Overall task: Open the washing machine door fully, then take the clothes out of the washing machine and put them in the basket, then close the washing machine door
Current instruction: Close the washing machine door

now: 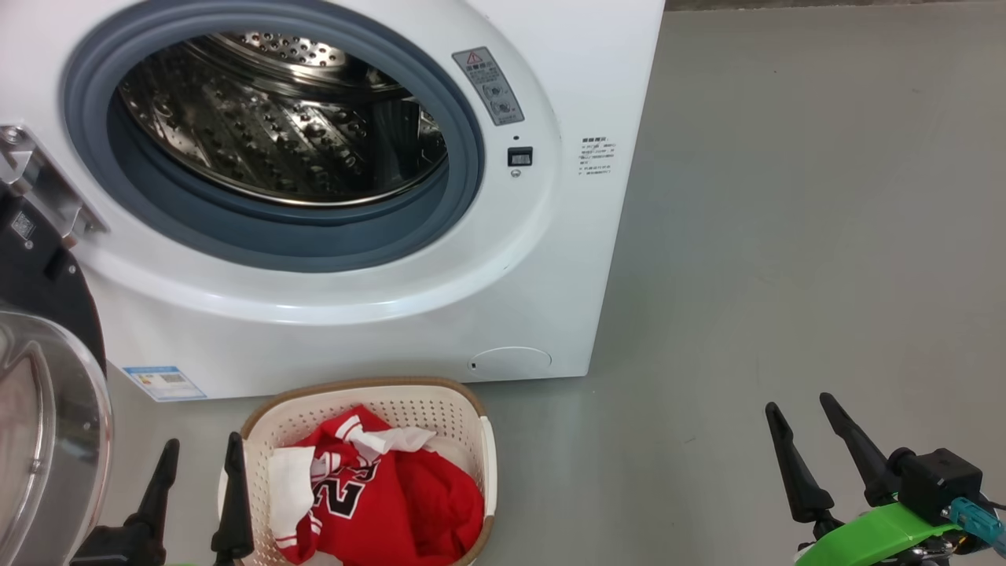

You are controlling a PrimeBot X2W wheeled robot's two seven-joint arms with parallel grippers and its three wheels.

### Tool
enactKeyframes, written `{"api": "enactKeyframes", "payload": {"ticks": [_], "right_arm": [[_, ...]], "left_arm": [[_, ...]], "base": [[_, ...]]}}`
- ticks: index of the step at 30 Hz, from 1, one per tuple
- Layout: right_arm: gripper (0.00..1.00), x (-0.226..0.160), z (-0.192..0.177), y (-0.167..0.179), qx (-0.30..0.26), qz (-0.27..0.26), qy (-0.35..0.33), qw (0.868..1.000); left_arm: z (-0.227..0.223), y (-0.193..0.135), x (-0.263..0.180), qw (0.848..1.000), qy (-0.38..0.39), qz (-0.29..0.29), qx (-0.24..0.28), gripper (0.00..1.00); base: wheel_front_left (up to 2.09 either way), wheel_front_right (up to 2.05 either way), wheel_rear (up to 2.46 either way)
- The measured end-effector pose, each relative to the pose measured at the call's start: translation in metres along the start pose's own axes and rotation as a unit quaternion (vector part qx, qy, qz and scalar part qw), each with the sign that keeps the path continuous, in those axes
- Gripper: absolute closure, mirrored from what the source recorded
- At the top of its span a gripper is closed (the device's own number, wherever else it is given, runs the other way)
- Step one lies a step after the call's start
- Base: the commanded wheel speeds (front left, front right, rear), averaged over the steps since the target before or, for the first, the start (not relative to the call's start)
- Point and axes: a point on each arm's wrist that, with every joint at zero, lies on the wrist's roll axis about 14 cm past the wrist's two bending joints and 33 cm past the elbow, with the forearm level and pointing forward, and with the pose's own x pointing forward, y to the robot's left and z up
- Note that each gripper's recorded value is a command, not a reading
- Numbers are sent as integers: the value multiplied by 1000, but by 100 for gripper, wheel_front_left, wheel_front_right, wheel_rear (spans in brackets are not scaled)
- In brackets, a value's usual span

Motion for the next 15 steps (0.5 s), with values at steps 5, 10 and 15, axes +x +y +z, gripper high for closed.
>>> {"api": "enactKeyframes", "payload": {"ticks": [5, 10, 15], "right_arm": [[0, 0, 0, 0, 0, 1, 0, 1000], [0, 1, -1, 1, 0, 2, 1, 1000], [0, 3, -3, 3, 1, 4, 4, 1000]], "left_arm": [[0, 0, 0, 1000, 0, 1, -3, 0], [0, 0, -1, 1000, 0, 1, -3, 0], [0, 0, -1, 1000, 0, 1, -3, 0]], "base": [[-111, 111, 0], [-176, 176, 0], [-149, 147, 3]]}}
